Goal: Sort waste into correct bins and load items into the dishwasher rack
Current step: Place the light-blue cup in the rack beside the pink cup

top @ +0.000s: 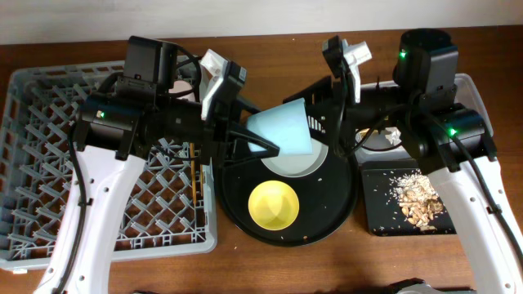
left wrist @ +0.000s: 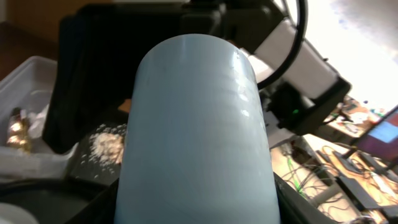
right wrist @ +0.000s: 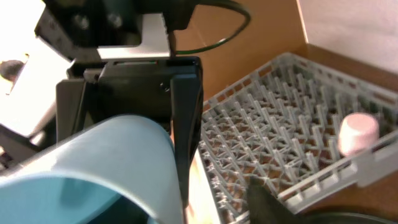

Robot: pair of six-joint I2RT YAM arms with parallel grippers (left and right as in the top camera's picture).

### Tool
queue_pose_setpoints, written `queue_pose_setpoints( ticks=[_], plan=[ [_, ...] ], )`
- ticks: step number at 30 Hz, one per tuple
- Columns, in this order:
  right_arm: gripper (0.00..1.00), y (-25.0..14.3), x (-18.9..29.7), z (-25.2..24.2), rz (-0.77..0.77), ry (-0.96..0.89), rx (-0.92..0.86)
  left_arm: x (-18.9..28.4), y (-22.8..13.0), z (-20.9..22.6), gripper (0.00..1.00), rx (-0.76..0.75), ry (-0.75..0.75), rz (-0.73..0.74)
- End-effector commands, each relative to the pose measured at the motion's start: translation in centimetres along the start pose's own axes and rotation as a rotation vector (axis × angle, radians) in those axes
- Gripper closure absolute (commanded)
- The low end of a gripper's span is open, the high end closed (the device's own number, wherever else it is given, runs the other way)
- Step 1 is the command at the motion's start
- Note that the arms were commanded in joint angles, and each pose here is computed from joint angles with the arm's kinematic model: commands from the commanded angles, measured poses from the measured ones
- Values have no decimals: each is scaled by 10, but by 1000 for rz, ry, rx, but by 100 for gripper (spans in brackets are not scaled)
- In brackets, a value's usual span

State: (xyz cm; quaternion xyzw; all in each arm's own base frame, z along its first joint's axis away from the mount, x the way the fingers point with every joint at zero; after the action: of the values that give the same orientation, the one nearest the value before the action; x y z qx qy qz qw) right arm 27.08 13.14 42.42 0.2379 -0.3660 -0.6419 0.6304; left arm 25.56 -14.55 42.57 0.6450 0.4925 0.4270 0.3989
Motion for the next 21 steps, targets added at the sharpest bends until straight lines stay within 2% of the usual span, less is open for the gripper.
queue_pose_setpoints(
  ticks=[1, 3, 11, 13, 15, 21],
  plan=[
    [25, 2, 9, -9, -28, -88, -20, 8, -8, 15, 63, 72, 209, 108],
    [16, -1, 21, -19, -47, -177, -80, 17, -15, 25, 63, 141, 363, 174],
    [15, -38, 81, -64, -49, -768, -434, 71, -52, 53, 63, 507, 1188, 473],
    [15, -46, 87, -67, -21, -858, -477, 74, -58, 57, 64, 534, 1251, 489],
    [15, -54, 90, -69, 12, -923, -511, 72, -66, 65, 63, 547, 1249, 496],
    [16, -62, 93, -69, 51, -987, -552, 75, -109, 98, 63, 669, 1415, 571]
  ],
)
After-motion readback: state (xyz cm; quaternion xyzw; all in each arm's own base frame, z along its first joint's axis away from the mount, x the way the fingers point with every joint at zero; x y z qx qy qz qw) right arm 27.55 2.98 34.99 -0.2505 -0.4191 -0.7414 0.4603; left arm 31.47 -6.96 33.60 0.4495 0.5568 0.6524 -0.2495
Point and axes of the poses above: each gripper's point midway between its finger pads, its own x axis back along the fingers, its own z axis along the line the jaws close on, y = z × x, the point moved 10 cm from there along x, back along the fingers, and after that the axes turned 10 degrees about -x, right-handed, at the moved point
